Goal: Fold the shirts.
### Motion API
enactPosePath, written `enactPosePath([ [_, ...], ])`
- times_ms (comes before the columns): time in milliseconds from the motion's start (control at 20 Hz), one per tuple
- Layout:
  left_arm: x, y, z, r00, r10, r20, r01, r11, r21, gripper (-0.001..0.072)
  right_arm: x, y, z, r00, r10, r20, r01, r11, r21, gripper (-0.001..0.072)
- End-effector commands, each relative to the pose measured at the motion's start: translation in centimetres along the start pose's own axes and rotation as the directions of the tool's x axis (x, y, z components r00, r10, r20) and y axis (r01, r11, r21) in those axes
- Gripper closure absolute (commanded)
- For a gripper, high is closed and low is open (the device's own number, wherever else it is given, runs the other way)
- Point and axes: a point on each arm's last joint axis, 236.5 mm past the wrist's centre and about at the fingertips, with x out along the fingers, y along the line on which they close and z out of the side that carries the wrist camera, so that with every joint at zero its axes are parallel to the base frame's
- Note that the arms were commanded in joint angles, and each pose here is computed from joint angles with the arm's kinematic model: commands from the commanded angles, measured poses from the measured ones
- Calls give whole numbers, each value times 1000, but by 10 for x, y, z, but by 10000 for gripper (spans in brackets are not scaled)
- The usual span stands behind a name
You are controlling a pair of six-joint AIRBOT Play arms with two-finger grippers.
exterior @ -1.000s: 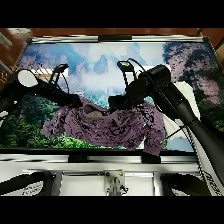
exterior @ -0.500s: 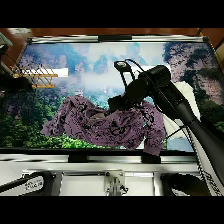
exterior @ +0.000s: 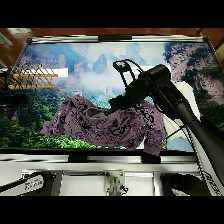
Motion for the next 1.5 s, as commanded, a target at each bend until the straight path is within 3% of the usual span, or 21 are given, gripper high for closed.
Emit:
enactPosePath([
  [0,31,1,-13,999,40,19,-41,998,37,310,0,-3,0,1000,-11,0,11,1000,4,638],
  [200,39,26,-16,989,142,31,-142,990,1,303,0,-3,0,1000,-13,0,13,1000,5,638],
  [900,111,27,-37,990,112,-82,-113,994,-9,317,-1,-14,-6,998,-59,-24,59,998,12,638],
  [1350,121,33,-30,993,113,-43,-114,993,-33,317,-1,-16,-6,997,-66,-27,66,998,10,637],
  [1450,123,33,-28,993,110,-37,-112,993,-35,384,-1,-16,-6,997,-66,-27,66,998,10,638],
])
